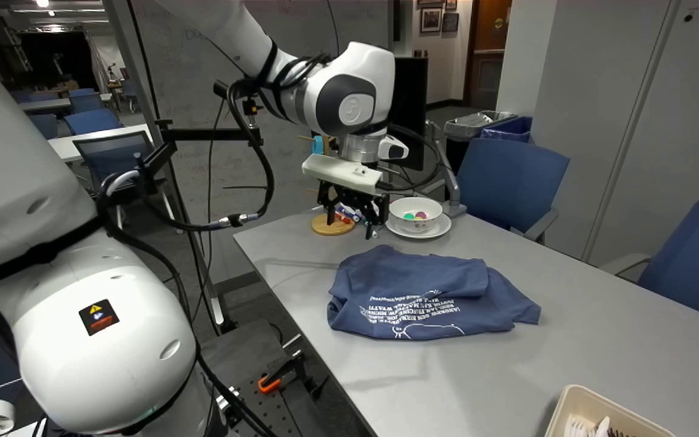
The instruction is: Fold the blue t-shirt once
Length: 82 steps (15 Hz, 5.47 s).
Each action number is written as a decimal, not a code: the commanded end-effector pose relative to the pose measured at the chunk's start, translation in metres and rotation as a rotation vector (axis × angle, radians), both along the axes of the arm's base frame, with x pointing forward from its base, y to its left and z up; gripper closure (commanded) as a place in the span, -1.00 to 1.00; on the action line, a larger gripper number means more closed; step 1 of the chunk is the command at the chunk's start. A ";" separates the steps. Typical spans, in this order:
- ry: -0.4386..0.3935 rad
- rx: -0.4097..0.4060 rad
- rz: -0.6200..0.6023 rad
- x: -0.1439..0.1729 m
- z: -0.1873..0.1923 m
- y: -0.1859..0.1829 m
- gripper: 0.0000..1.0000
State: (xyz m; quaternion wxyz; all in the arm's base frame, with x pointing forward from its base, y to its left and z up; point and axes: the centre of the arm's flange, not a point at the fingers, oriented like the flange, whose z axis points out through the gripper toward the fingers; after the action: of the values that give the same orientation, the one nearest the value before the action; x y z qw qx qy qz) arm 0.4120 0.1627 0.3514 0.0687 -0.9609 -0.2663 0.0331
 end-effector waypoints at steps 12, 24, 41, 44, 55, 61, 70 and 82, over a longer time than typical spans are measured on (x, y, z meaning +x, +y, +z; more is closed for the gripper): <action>-0.049 -0.120 0.151 -0.040 -0.124 0.040 -1.00; -0.167 -0.205 0.172 -0.065 -0.189 0.083 -0.95; -0.114 -0.265 0.102 -0.051 -0.236 0.068 -0.10; -0.112 -0.245 0.096 -0.056 -0.221 0.078 0.33; 0.116 0.020 -0.002 -0.015 -0.149 0.038 0.93; 0.036 -0.013 -0.121 0.040 -0.102 -0.027 0.93; -0.155 -0.363 -0.250 0.074 -0.118 -0.072 0.21; -0.271 -0.432 -0.244 0.065 -0.113 -0.047 -1.00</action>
State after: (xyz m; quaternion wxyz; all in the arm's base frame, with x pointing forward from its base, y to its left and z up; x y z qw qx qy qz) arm 0.4761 0.1009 0.2309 -0.1714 -0.9766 -0.1269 -0.0283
